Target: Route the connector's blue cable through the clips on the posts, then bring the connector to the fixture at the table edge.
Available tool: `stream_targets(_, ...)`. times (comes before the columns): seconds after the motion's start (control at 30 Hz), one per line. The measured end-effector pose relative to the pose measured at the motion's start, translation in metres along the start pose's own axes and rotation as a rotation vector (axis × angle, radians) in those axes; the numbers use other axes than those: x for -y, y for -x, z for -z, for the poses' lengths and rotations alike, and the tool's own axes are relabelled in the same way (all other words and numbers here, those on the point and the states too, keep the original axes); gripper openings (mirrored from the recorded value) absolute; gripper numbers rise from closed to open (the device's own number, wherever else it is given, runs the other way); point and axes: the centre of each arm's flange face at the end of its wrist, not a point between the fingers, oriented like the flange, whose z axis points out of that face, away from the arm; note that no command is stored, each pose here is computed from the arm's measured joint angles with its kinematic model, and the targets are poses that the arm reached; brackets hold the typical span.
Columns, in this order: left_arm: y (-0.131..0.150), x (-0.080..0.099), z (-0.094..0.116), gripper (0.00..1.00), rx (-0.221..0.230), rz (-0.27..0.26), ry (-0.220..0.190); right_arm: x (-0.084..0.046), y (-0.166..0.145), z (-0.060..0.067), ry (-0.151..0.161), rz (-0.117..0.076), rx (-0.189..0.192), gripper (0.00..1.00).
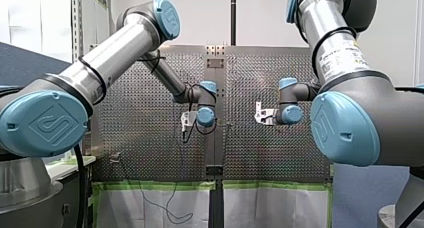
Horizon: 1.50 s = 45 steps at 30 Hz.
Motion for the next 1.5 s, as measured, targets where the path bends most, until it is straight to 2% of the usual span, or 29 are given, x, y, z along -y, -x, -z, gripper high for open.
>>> stream_targets(0.03,0.0,0.0,0.0,0.69,-0.002,0.0,-0.004,0.0,0.0,0.0,0.0,0.0,0.0,0.0)
stream_targets(0.07,0.0,0.001,0.0,0.87,-0.004,0.001,-0.01,0.0,0.0,0.0,0.0,0.0,0.0,0.0)
stream_targets(0.1,-0.001,0.001,0.0,0.87,-0.005,0.001,-0.015,0.001,0.0,0.0,-0.001,0.0,0.001,0.0)
stream_targets(0.13,-0.001,0.002,0.0,1.0,-0.007,0.002,-0.023,0.001,0.0,0.0,-0.001,0.0,0.001,0.0)
stream_targets(0.3,-0.002,0.005,0.003,1.0,-0.025,-0.011,-0.061,0.001,0.001,0.0,-0.001,-0.001,0.004,0.0)
stream_targets(0.5,-0.007,0.01,0.013,1.0,-0.07,-0.063,-0.065,0.001,0.002,0.001,0.0,-0.002,0.011,0.0)
stream_targets(0.67,-0.012,0.016,0.028,1.0,-0.108,-0.099,-0.087,0.001,0.003,0.002,0.0,-0.006,0.018,0.0)
stream_targets(0.77,-0.009,0.018,0.037,1.0,-0.105,-0.104,-0.101,0.001,0.003,0.002,0.0,-0.007,0.022,0.0)
stream_targets(1.03,0.007,0.023,0.061,1.0,-0.063,-0.121,-0.139,-0.002,0.004,0.002,0.004,-0.009,0.025,0.0)
stream_targets(1.2,-0.005,0.029,0.083,1.0,-0.089,-0.144,-0.179,-0.003,0.003,0.002,0.006,-0.01,0.027,0.0)
stream_targets(1.5,-0.024,0.043,0.114,1.0,-0.135,-0.18,-0.221,-0.003,0.004,0.003,0.006,-0.011,0.028,0.0)
